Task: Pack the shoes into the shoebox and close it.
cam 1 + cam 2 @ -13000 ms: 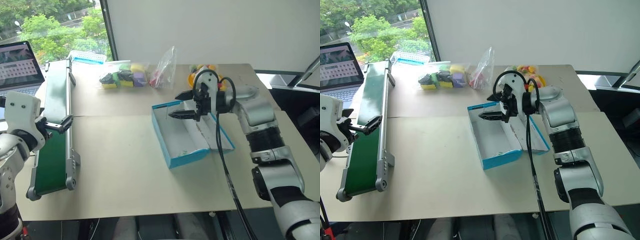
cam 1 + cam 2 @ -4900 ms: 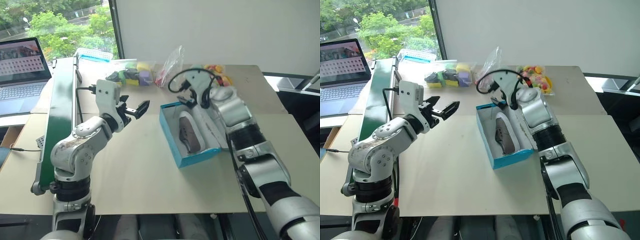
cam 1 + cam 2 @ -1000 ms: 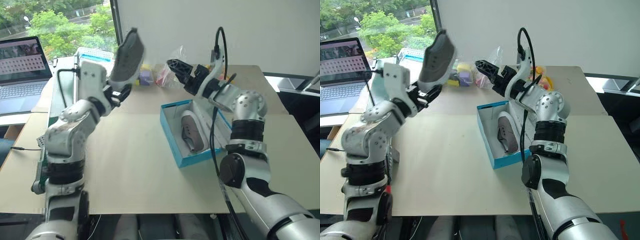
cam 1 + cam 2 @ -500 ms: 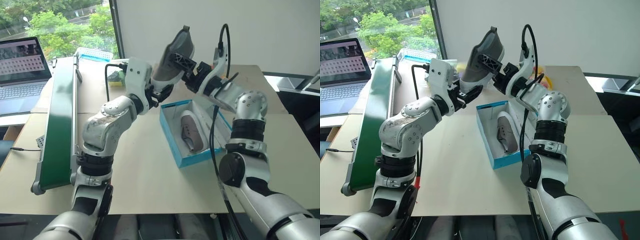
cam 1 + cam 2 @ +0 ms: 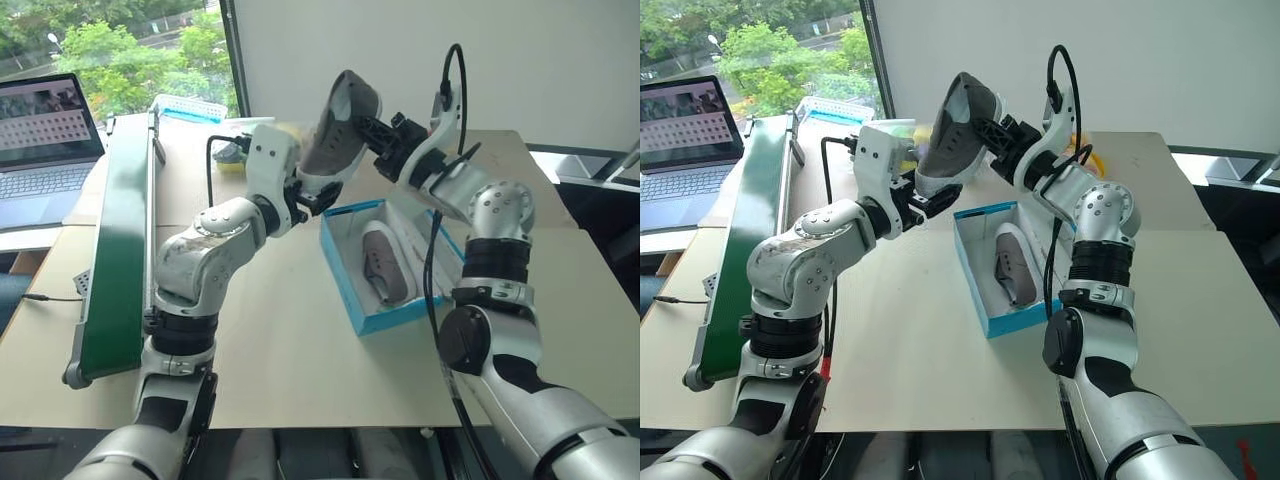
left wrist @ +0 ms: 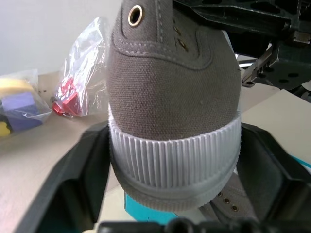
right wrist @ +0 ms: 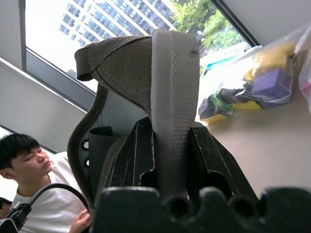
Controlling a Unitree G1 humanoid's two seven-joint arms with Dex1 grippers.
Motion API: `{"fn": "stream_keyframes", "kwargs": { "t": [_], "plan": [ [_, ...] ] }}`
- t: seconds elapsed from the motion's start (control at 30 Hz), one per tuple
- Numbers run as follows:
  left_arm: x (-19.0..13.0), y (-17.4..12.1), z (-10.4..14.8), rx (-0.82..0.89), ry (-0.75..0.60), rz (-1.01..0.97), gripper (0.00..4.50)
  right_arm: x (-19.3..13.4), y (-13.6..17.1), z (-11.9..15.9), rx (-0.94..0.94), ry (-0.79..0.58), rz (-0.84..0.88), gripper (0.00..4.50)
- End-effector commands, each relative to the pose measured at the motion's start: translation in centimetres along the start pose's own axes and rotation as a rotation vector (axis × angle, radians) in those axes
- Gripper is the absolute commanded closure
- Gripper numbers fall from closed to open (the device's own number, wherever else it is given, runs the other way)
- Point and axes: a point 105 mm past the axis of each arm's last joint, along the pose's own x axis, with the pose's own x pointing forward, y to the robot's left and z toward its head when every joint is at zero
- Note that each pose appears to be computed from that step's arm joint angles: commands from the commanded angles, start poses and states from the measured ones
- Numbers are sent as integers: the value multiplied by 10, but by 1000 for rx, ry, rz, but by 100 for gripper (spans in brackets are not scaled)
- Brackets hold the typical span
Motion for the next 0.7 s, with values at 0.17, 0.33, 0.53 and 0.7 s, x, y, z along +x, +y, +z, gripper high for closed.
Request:
{"fn": "stream_keyframes", "kwargs": {
  "t": [0.17, 0.33, 0.53, 0.7],
  "plan": [
    [-40, 43, 14, 131, 51, 16, 0, -16, 1, 16, -245, 85, -45, 417],
    [-60, 39, -2, 208, 178, -126, 0, -36, -10, -2, -341, 273, -65, 417],
    [-74, 0, -15, 294, 235, -390, 0, -46, -16, -16, -355, 387, -73, 417],
    [-83, -17, -19, 345, 262, -518, 0, -59, -37, -37, -345, 479, -116, 417]
  ]
}}
